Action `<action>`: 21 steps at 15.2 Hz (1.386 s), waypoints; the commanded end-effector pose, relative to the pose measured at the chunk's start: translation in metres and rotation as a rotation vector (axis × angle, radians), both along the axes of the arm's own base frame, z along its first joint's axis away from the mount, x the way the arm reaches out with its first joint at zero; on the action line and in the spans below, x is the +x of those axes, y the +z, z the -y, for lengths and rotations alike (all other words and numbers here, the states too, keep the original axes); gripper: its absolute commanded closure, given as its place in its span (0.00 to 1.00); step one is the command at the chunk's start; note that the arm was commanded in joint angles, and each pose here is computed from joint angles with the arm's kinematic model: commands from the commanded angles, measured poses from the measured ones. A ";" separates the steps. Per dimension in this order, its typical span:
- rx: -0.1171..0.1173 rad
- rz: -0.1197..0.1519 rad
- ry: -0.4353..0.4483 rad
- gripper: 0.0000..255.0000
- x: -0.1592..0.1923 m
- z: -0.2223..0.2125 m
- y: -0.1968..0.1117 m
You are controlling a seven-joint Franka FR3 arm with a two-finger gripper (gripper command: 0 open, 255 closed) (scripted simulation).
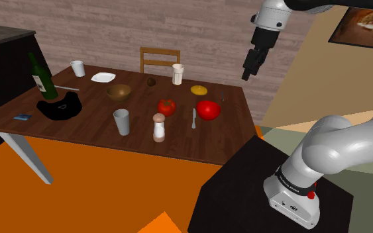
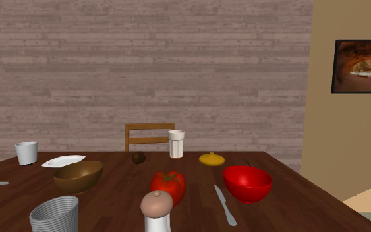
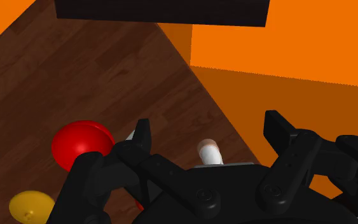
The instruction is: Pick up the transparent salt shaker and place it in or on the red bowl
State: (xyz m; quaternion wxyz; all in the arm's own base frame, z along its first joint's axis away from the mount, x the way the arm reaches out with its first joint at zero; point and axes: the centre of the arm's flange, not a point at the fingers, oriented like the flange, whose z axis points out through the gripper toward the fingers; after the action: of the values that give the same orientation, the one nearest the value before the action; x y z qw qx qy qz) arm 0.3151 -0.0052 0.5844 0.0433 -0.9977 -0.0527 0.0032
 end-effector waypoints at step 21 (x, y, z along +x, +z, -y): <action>-0.074 0.035 0.004 0.00 0.182 -0.098 -0.165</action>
State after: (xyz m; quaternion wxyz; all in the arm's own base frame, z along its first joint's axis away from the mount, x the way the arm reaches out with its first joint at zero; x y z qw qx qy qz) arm 0.4856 0.0889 0.4297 0.0070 -0.9984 -0.0551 -0.0110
